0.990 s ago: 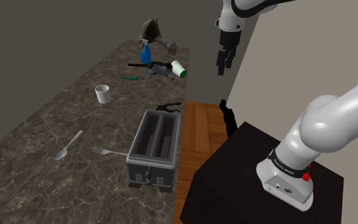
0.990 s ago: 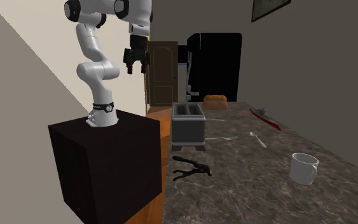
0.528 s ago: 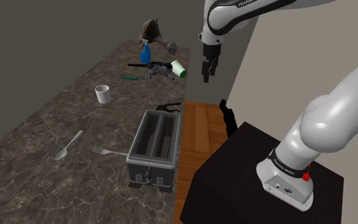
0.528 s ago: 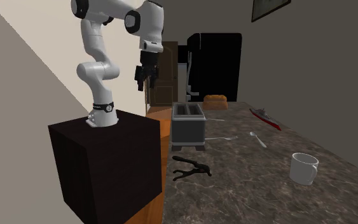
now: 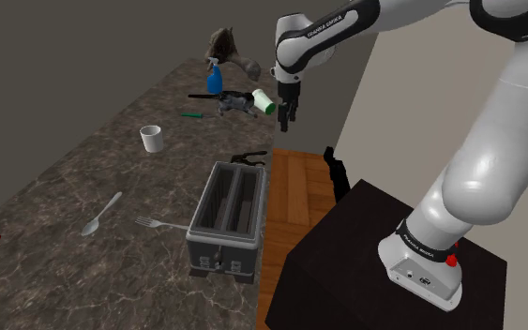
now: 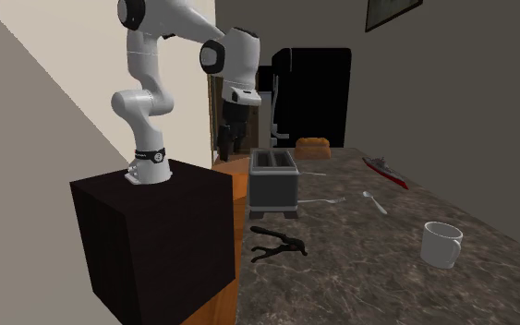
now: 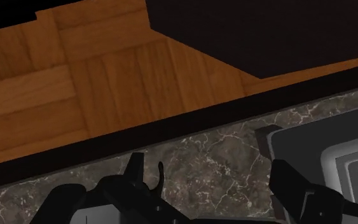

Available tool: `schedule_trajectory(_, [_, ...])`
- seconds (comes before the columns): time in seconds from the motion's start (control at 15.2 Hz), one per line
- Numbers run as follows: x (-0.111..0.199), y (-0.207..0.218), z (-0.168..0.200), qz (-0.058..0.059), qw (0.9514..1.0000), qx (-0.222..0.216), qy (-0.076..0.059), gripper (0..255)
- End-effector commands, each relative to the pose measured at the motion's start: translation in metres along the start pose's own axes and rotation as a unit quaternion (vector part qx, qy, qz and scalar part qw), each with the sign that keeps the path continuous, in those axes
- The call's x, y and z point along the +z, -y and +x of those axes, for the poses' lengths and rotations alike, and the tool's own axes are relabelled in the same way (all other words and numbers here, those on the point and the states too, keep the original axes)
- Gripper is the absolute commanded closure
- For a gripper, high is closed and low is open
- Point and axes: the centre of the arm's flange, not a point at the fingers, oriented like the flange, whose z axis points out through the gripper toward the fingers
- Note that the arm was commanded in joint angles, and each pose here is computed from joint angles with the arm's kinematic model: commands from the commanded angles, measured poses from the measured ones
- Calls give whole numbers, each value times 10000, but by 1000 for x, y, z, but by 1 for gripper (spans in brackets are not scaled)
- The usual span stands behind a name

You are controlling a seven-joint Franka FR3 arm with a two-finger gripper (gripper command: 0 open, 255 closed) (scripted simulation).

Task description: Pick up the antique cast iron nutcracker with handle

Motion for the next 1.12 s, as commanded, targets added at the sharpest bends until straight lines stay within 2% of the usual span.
schedule_trajectory(0.0, [18,-6,23,11,9999,-124,23,0])
schedule_trajectory(0.53, [82,-24,108,54,9981,-602,108,0])
schedule_trajectory(1.06, [148,-32,193,97,9939,-1078,193,0])
